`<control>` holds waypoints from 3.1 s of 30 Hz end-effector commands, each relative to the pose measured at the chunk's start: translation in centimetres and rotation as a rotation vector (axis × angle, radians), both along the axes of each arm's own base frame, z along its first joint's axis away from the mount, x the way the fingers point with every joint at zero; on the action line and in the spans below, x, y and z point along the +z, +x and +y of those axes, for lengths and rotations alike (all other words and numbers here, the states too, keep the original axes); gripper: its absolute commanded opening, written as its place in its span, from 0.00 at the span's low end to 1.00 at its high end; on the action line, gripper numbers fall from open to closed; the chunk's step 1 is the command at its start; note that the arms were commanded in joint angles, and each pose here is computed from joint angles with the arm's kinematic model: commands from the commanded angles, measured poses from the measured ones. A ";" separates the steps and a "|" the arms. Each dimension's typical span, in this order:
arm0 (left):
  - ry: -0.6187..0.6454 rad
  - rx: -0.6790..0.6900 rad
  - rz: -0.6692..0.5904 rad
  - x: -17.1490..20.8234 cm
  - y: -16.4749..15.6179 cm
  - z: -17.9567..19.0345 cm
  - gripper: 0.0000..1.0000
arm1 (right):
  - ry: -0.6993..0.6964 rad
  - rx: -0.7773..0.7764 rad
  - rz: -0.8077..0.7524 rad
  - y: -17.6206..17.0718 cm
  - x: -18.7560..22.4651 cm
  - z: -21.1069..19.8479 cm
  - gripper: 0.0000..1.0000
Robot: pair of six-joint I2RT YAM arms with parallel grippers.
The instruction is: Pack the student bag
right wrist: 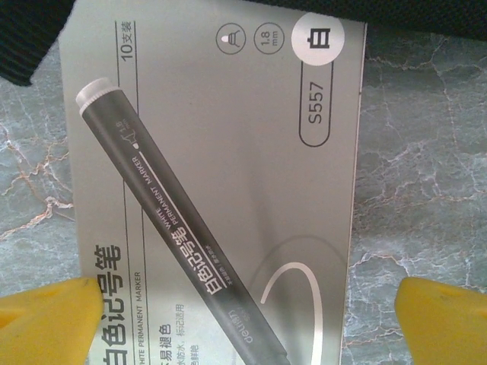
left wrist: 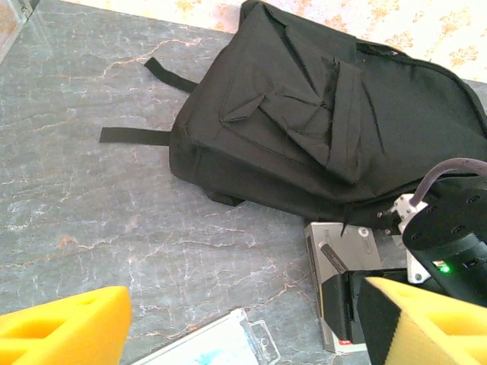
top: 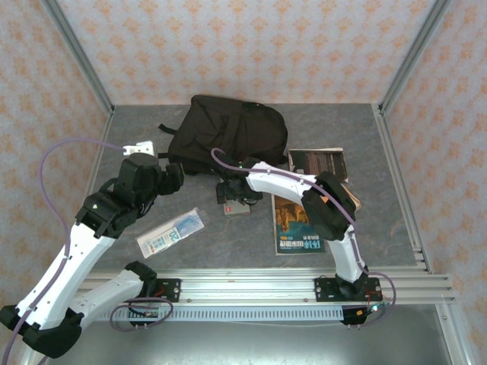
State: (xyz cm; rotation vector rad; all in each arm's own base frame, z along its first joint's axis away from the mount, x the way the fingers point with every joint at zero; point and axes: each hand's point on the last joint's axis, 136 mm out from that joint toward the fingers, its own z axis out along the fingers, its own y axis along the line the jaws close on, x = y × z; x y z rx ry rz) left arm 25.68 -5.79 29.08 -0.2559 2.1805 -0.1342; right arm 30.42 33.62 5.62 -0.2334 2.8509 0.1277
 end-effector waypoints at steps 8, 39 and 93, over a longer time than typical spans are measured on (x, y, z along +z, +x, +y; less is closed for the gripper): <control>0.005 -0.007 0.007 -0.4 0.4 -0.1 0.80 | 0.041 0.035 0.008 -1.2 1.8 0.5 0.99; -0.009 -0.018 0.026 -1.0 0.7 -0.5 0.80 | -0.082 0.011 -0.006 -1.1 -2.0 -1.3 0.95; -0.261 -0.030 0.258 -7.1 2.2 -4.0 0.81 | -0.138 0.121 -0.068 -2.2 0.1 -2.8 0.99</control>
